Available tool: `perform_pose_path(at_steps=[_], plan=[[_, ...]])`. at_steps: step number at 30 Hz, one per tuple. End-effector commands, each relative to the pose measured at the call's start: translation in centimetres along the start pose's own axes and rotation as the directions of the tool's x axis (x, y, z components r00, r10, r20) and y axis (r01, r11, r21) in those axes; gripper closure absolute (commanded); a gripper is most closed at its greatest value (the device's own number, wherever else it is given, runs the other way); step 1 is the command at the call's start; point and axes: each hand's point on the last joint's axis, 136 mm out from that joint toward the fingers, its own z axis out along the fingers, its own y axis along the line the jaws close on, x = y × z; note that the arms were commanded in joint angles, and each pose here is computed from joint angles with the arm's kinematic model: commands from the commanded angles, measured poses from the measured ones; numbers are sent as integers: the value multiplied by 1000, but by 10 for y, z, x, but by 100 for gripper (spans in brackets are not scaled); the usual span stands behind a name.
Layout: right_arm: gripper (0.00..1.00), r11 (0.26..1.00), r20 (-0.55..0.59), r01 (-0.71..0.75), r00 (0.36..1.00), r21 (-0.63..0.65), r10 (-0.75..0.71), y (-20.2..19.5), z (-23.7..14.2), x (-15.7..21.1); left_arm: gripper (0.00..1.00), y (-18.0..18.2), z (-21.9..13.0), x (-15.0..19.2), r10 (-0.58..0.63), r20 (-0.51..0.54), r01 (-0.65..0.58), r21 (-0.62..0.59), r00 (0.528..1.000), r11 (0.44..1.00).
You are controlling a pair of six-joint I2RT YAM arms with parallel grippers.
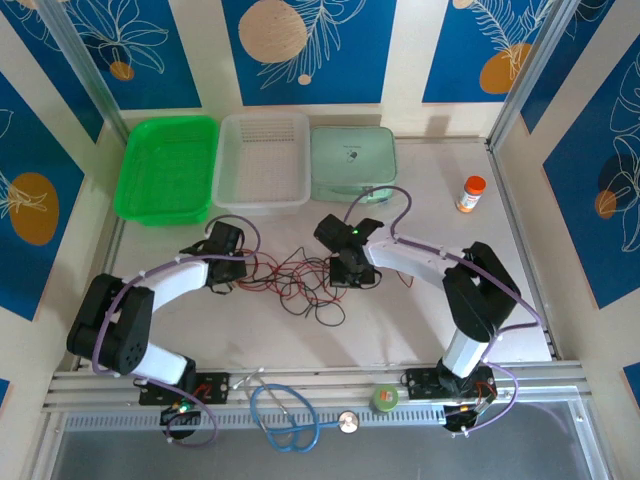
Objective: Untangle the cables
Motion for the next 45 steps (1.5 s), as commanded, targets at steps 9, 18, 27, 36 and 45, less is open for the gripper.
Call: perform_pose_path(at_steps=[9,18,27,36,45], plan=[[100,986,22,-67,998,156,64,-67,-8,3,98,26,-22,7,-53,16,54,-66,998,996],[100,959,75,-259,965,118,252,-109,-4,7,95,42,-35,12,-73,26,75,-111,997,991],[100,945,98,-317,946,79,309,-133,-8,1,84,46,-36,9,-115,31,118,-111,993,987],[100,957,209,-290,936,7,282,-144,-74,-7,78,51,-43,-8,-115,64,122,-119,991,985],[100,946,280,-202,921,-253,271,-136,-139,-11,61,36,-49,-19,-113,90,116,-24,989,993]])
